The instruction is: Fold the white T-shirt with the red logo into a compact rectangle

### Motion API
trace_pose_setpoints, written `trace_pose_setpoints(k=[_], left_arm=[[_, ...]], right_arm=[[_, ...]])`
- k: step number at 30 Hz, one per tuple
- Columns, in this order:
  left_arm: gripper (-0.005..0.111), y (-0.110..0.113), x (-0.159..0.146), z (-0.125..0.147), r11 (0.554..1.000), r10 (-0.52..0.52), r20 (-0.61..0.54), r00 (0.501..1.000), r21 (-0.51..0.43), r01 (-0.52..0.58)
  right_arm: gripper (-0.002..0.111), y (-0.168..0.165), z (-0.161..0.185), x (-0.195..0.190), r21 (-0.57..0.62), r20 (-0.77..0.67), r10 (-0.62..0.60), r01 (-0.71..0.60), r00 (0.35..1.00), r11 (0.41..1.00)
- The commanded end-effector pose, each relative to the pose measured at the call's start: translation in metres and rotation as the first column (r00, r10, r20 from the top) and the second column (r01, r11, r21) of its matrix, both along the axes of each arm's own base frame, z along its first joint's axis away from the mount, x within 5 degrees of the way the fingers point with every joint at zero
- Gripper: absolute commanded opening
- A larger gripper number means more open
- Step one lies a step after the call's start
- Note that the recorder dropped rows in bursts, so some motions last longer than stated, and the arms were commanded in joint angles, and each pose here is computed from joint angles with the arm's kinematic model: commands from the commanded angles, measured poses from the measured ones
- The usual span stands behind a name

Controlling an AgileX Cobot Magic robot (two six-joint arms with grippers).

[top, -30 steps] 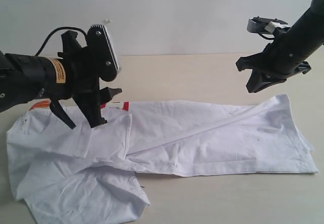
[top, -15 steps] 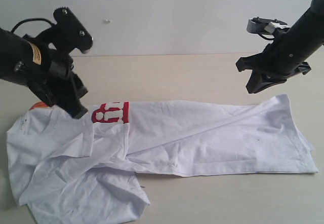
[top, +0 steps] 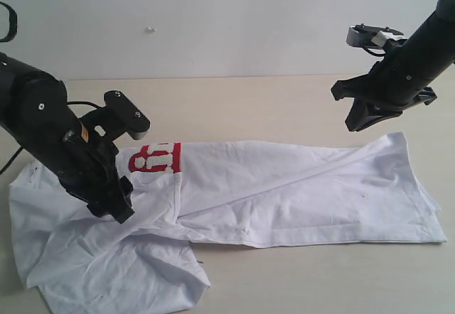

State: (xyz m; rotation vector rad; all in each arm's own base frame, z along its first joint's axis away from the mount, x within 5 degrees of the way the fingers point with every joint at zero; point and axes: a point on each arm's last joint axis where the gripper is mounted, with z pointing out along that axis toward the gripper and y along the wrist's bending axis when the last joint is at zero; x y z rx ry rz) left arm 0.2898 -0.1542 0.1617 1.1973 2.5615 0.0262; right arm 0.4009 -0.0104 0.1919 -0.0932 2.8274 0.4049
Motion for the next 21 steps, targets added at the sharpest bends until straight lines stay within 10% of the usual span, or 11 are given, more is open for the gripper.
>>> trace_pose_setpoints(k=[1, 21], left_arm=[[0.062, -0.005, 0.005, -0.008, 0.997, 0.052, 0.015, 0.999, -0.058, -0.051], [0.062, 0.002, 0.017, -0.016, 0.991, -0.009, 0.059, 0.998, 0.137, 0.001]], right_arm=[[0.009, 0.001, 0.004, 0.0, -0.001, 0.023, 0.005, -0.005, 1.0, 1.0], [0.009, 0.001, 0.004, -0.001, 0.002, 0.014, 0.011, -0.011, 1.0, 1.0]])
